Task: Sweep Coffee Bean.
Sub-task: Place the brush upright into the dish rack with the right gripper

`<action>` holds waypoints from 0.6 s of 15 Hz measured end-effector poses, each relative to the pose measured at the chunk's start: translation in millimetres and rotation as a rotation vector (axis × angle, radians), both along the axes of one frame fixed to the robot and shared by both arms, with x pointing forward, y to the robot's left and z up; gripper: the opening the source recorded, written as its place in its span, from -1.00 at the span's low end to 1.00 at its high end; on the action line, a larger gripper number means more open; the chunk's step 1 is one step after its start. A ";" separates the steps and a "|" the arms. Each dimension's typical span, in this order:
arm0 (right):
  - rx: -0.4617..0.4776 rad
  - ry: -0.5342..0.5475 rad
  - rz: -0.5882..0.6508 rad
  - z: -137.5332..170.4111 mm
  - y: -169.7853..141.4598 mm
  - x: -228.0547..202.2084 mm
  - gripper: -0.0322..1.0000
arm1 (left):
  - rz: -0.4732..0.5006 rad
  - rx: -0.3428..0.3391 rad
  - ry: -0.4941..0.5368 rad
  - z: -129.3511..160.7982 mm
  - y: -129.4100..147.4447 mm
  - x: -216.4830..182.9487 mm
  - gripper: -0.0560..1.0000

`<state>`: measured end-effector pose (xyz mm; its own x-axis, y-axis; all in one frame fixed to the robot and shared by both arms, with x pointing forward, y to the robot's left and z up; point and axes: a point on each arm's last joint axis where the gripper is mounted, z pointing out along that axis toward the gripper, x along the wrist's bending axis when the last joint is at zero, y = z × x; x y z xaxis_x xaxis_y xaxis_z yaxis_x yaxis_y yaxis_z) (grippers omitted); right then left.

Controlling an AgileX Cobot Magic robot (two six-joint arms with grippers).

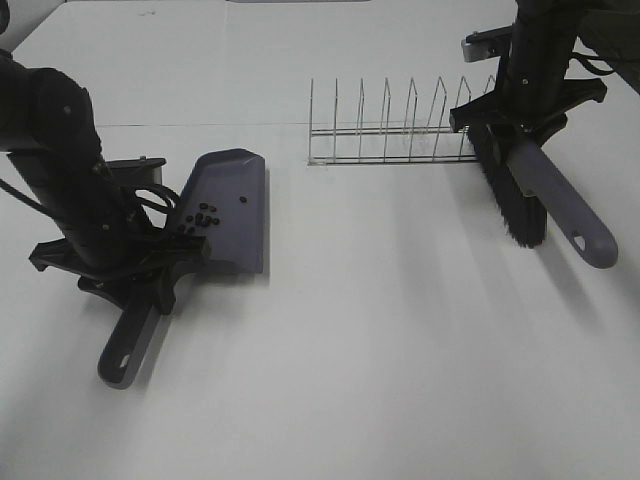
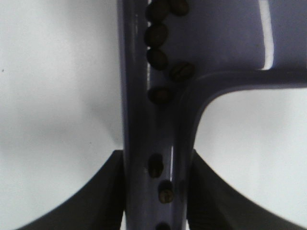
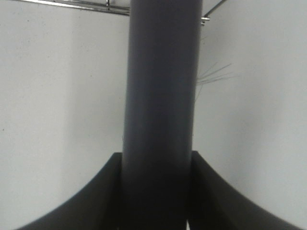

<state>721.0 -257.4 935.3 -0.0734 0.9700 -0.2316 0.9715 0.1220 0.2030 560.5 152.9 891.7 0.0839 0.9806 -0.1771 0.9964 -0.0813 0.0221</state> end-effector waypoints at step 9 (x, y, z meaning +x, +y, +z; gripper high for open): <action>0.013 -0.108 0.009 2.1 5.7 42.8 -0.40 | -0.003 0.000 0.000 0.0 0.0 -0.1 -0.29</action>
<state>763.8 -251.7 937.5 -0.0573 0.9724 -0.2263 0.9428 0.1273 0.3082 560.5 152.9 891.7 0.0869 0.9804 -0.1769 0.9962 -0.0844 0.0216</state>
